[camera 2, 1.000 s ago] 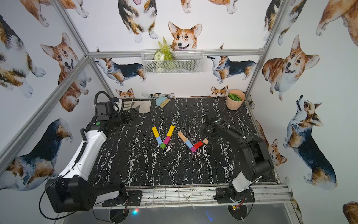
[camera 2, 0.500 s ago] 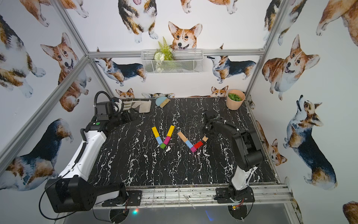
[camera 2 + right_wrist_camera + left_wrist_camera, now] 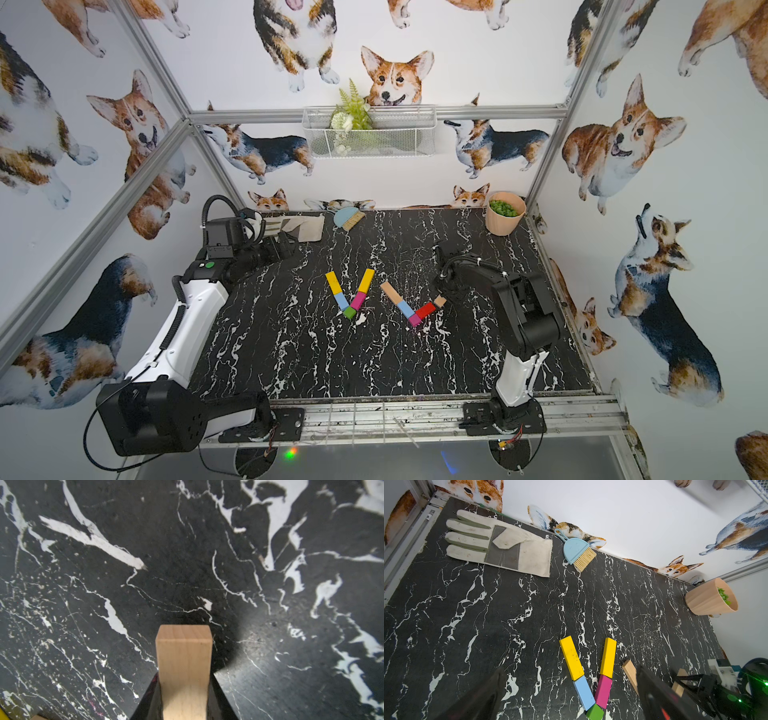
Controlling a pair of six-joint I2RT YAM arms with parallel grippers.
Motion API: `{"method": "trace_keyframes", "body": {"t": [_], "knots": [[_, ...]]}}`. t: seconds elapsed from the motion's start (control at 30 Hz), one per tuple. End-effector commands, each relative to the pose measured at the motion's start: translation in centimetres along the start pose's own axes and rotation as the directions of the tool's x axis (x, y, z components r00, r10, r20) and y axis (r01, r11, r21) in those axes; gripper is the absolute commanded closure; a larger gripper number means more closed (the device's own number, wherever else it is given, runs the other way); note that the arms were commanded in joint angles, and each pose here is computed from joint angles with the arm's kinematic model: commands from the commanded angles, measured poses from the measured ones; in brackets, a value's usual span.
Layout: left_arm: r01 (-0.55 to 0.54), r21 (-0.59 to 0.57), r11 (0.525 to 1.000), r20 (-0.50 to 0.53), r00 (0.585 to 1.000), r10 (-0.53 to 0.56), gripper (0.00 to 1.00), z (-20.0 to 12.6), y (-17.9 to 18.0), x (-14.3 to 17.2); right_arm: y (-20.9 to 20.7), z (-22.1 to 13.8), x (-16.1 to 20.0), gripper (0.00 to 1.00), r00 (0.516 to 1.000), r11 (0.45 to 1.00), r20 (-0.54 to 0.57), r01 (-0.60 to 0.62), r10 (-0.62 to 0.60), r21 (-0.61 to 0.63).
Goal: Assemble the letter v with building blocks
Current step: Assemble the building block at the center of the board.
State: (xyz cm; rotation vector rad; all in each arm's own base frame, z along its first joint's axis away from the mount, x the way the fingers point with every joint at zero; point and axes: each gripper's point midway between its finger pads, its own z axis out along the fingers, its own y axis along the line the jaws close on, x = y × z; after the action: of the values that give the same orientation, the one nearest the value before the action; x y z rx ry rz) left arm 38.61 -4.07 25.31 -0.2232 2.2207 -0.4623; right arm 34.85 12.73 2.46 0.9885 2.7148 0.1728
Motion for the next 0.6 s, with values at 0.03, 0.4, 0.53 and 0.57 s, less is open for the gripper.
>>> {"method": "trace_keyframes", "body": {"t": [0.03,0.4,0.53,0.57], "knots": [[-0.009,0.009,1.000,0.018,1.000,0.009,0.00,-0.2,-0.2,-0.5,0.7,0.4,-0.1,0.75,0.999,0.999,0.001,-0.045,0.045,-0.023],[-0.009,0.011,1.000,0.018,1.000,0.009,0.00,-0.1,-0.3,-0.5,1.0,0.7,0.8,0.71,0.999,0.998,-0.022,-0.043,0.043,-0.034],[-0.009,0.010,1.000,0.018,1.000,0.009,0.00,-0.1,-0.2,-0.5,1.0,0.8,1.1,0.68,0.998,0.998,-0.034,-0.047,0.046,-0.040],[-0.008,0.010,1.000,0.017,1.000,0.008,0.00,-0.1,-0.2,-0.5,1.0,0.8,1.1,0.67,0.998,0.998,-0.033,-0.046,0.045,-0.040]]}}
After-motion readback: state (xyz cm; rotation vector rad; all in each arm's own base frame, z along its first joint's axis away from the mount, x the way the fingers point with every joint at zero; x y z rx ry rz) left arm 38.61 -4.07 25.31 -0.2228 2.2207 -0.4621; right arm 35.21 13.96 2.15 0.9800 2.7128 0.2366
